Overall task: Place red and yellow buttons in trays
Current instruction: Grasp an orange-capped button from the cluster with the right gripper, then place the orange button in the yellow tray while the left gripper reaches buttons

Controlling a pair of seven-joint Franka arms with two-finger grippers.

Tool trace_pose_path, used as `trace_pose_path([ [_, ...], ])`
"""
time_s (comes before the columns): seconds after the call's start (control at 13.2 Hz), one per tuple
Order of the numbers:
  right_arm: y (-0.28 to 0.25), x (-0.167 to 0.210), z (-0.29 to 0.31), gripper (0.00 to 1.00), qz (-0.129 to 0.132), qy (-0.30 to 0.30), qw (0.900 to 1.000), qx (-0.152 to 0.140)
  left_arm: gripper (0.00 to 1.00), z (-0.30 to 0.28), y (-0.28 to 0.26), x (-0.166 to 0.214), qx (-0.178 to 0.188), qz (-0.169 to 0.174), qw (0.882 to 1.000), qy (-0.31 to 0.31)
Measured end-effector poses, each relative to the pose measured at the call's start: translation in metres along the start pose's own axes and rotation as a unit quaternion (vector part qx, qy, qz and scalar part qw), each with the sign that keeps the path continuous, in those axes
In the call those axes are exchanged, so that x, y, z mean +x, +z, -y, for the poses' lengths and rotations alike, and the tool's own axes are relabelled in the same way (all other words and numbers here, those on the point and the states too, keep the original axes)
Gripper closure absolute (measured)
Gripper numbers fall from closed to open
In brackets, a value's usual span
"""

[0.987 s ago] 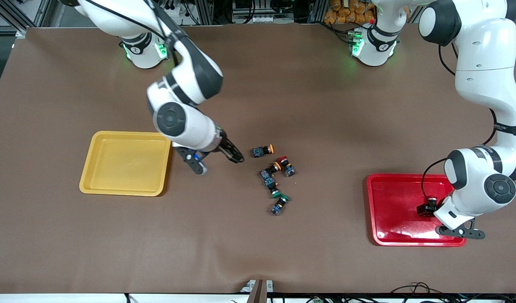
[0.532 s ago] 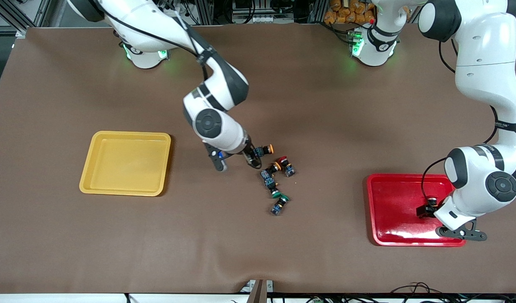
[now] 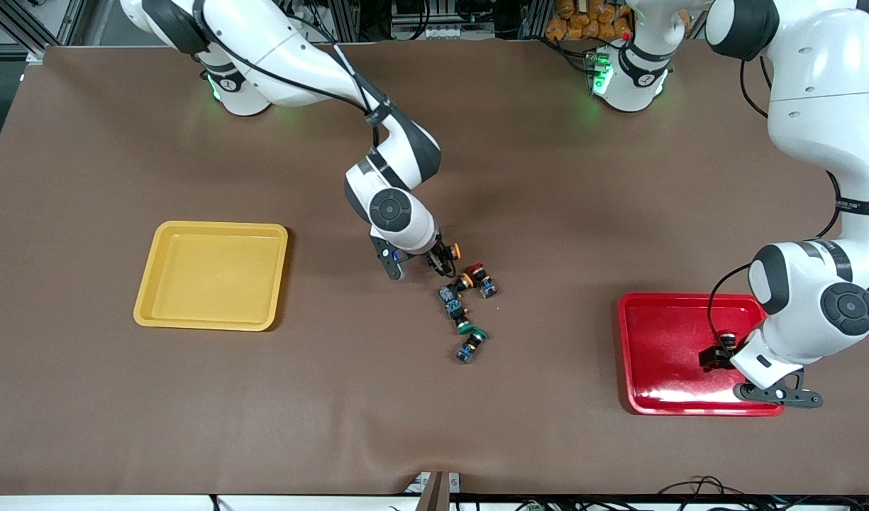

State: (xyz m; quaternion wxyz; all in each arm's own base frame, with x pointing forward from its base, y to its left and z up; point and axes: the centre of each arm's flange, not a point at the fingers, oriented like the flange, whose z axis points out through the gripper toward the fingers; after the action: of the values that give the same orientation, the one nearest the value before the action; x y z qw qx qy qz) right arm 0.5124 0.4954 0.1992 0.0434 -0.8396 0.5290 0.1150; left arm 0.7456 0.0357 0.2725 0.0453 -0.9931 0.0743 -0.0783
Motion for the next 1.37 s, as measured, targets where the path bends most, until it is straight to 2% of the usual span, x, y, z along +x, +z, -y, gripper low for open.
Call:
trace_pose_path([
  [0.23, 0.019, 0.001, -0.001, 0.07, -0.009, 0.001, 1.000, 0.007, 0.00, -0.015, -0.014, 0.000, -0.005, 0.014, 1.000, -0.014],
  [0.3, 0.020, 0.003, 0.000, 0.14, -0.014, -0.002, 1.000, 0.009, 0.00, -0.025, -0.018, 0.000, -0.007, 0.020, 1.000, -0.022],
  [0.46, 0.013, 0.010, 0.006, 0.40, -0.018, 0.000, 1.000, 0.016, 0.00, -0.049, -0.024, -0.001, -0.009, 0.033, 0.999, -0.036],
  [0.53, 0.008, 0.018, 0.009, 0.52, -0.020, 0.006, 1.000, 0.011, 0.00, -0.062, -0.027, -0.002, -0.010, 0.037, 0.998, -0.043],
  [0.61, 0.000, 0.028, 0.012, 0.60, -0.023, 0.012, 1.000, -0.003, 0.00, -0.075, -0.029, -0.003, -0.011, 0.042, 0.998, -0.049],
  [0.68, -0.012, 0.041, 0.016, 0.59, -0.025, 0.008, 0.999, -0.023, 0.00, -0.087, -0.032, -0.005, -0.011, 0.050, 0.997, -0.054],
  [0.84, -0.051, 0.065, 0.019, 0.59, -0.023, -0.041, 0.997, -0.057, 0.00, -0.112, -0.039, -0.009, -0.010, 0.065, 0.996, -0.067],
  [1.06, -0.123, 0.131, 0.017, 0.59, -0.008, -0.118, 0.990, -0.082, 0.00, -0.172, -0.044, -0.016, -0.007, 0.084, 0.992, -0.096],
  [1.22, -0.162, 0.186, 0.007, 0.59, 0.011, -0.177, 0.979, -0.102, 0.00, -0.218, -0.046, -0.022, -0.005, 0.089, 0.989, -0.114],
  [1.37, -0.198, 0.249, -0.012, 0.59, 0.040, -0.238, 0.963, -0.121, 0.00, -0.260, -0.048, -0.030, -0.004, 0.094, 0.987, -0.132],
])
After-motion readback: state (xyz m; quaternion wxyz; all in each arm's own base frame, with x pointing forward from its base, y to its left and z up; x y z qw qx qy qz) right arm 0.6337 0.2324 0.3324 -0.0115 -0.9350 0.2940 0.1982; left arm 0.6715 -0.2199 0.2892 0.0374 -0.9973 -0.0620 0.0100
